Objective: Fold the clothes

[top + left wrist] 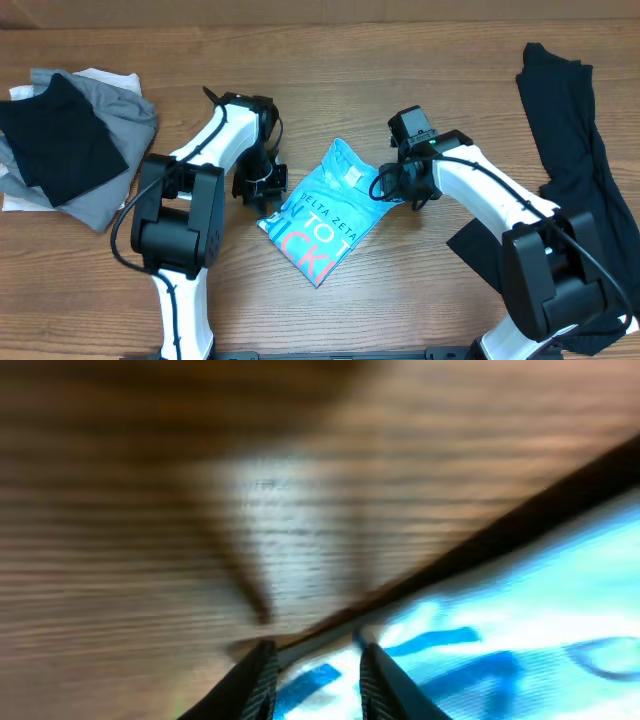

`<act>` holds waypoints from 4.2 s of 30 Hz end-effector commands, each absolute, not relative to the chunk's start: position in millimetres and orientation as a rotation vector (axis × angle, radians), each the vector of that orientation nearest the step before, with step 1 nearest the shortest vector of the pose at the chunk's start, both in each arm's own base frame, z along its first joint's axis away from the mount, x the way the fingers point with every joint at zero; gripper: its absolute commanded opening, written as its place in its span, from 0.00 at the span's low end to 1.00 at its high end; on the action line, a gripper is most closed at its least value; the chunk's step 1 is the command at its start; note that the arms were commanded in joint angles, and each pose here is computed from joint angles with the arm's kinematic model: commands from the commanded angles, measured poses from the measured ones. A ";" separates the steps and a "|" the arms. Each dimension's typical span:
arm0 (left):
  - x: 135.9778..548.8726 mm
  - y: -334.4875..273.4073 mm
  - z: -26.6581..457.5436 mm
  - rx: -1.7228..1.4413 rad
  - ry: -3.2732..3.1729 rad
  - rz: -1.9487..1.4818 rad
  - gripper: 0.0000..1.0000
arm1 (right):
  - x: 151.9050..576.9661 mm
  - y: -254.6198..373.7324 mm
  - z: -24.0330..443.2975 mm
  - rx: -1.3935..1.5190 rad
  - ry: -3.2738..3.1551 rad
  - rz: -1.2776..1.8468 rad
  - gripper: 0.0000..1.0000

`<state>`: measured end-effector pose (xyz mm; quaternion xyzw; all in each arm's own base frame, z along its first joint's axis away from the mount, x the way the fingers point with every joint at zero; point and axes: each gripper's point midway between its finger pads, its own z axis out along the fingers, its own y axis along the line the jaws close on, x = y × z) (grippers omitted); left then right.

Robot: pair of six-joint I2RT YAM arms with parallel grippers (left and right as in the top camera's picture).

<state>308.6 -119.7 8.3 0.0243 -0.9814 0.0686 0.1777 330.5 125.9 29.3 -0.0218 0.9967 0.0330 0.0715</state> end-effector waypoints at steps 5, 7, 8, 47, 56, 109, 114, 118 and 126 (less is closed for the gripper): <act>399.4 -153.6 108.0 -0.154 -3.299 0.597 0.90 | 368.3 130.7 134.5 -0.051 2.768 0.164 0.75; 413.8 -169.9 116.8 -0.337 -3.336 0.744 0.95 | 371.4 127.7 163.6 -0.031 2.709 0.188 0.82; 420.4 -177.4 115.8 -0.420 -3.337 0.810 0.96 | 370.8 121.6 179.6 0.004 2.681 0.197 0.91; 342.6 -241.5 -39.7 -0.495 -2.713 1.074 0.63 | 340.8 55.2 184.7 0.237 2.770 0.124 1.00; 348.2 -241.3 -37.6 -0.489 -2.726 1.082 0.04 | 340.9 55.0 184.7 0.237 2.769 0.124 1.00; 461.1 307.3 189.7 1.498 -3.632 -0.047 0.07 | 344.6 49.9 186.0 0.244 2.750 0.083 1.00; 439.9 347.9 176.6 1.648 -3.492 -0.411 0.86 | 345.4 50.0 186.3 0.244 2.747 0.084 1.00; 418.9 370.6 191.6 1.762 -3.432 -0.480 1.00 | 346.6 50.2 186.8 0.243 2.741 0.086 1.00; 421.4 335.8 310.3 1.727 -3.686 -0.488 1.00 | 349.9 51.7 188.2 0.241 2.727 0.097 1.00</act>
